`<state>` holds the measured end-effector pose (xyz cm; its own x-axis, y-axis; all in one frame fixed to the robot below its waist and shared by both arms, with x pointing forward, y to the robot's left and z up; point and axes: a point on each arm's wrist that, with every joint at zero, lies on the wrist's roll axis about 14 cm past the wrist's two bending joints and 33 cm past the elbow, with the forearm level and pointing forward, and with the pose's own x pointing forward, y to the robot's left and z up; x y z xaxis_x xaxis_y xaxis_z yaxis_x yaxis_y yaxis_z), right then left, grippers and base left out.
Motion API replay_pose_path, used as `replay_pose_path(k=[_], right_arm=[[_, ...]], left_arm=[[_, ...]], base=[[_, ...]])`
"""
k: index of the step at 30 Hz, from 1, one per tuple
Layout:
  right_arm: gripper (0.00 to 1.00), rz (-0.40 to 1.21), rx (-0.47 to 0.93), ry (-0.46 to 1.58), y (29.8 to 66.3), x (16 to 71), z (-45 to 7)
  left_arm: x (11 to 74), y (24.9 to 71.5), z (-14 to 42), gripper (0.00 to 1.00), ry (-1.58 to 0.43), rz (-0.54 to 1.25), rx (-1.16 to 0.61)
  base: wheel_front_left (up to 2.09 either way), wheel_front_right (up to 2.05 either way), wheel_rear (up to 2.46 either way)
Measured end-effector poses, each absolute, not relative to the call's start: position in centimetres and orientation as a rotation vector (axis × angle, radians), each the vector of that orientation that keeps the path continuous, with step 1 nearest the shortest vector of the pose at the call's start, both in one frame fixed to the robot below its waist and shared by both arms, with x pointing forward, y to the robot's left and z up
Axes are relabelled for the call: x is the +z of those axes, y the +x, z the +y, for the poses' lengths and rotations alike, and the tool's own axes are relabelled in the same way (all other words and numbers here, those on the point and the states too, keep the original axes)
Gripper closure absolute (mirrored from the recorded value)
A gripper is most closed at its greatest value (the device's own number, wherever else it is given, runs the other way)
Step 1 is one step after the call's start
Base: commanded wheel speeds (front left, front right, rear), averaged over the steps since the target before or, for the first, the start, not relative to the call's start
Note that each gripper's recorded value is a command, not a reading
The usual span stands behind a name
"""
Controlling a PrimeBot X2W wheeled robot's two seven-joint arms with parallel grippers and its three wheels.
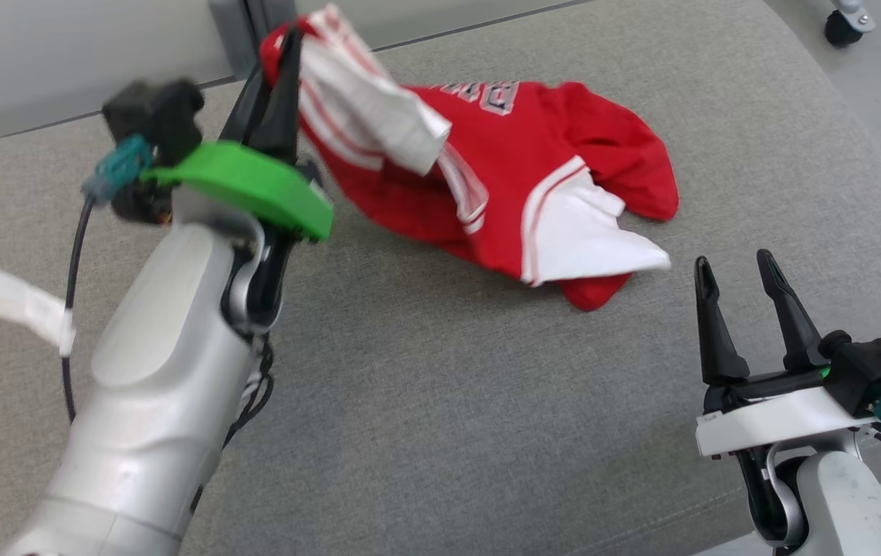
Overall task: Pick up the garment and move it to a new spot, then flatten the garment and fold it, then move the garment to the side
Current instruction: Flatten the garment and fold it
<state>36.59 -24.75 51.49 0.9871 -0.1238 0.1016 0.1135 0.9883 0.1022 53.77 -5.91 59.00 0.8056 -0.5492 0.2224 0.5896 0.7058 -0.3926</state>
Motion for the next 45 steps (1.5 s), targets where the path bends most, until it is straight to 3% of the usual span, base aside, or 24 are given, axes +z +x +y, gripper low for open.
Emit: replay_pose_path(k=[4, 12, 13, 14, 19, 25, 30, 36, 45], right_arm=[[0.0, -0.1, -0.088, 0.092, 37.3, 51.2, -24.0], [0.0, -0.07, -0.039, 0.085, 38.2, 50.2, -22.9], [0.0, -0.069, -0.033, 0.086, 38.3, 50.2, -22.7], [0.0, -0.07, -0.028, 0.088, 38.3, 50.2, -22.5], [0.0, -0.085, -0.029, 0.094, 37.7, 50.8, -22.5], [0.0, -0.087, -0.066, 0.104, 35.7, 50.8, -23.2], [0.0, -0.092, -0.068, 0.111, 34.4, 51.0, -23.1], [0.0, -0.11, -0.082, 0.108, 34.0, 51.6, -23.5], [0.0, -0.091, -0.173, 0.1, 33.3, 51.1, -26.1]], left_arm=[[53.0, 53.4, -0.1, 1.0, -0.378, -0.007, -0.482], [51.7, 54.1, 5.0, 1.0, -0.26, -0.041, -0.371], [50.9, 54.1, 5.7, 0.11, -0.264, -0.016, -0.343], [50.0, 53.8, 6.2, 0.0, -0.256, 0.007, -0.326], [51.5, 53.4, 8.4, 0.0, -0.193, -0.058, -0.25], [54.4, 49.7, 8.9, 0.0, -0.083, -0.187, -0.186], [52.9, 43.6, 0.9, 0.0, 0.041, -0.173, -0.416], [48.5, 40.3, -6.2, 0.0, 0.182, -0.023, -0.674], [46.8, 36.8, -16.2, 0.0, 0.329, 0.07, -1.037]], base=[[0.0, 0.0, 0.0], [0.0, 0.0, 0.0], [0.0, 0.0, 0.0], [0.0, 0.0, 0.0], [0.0, 0.0, 0.0], [0.0, 0.0, 0.0], [0.0, 0.0, 0.0], [0.0, 0.0, 0.0], [0.0, 0.0, 0.0]])
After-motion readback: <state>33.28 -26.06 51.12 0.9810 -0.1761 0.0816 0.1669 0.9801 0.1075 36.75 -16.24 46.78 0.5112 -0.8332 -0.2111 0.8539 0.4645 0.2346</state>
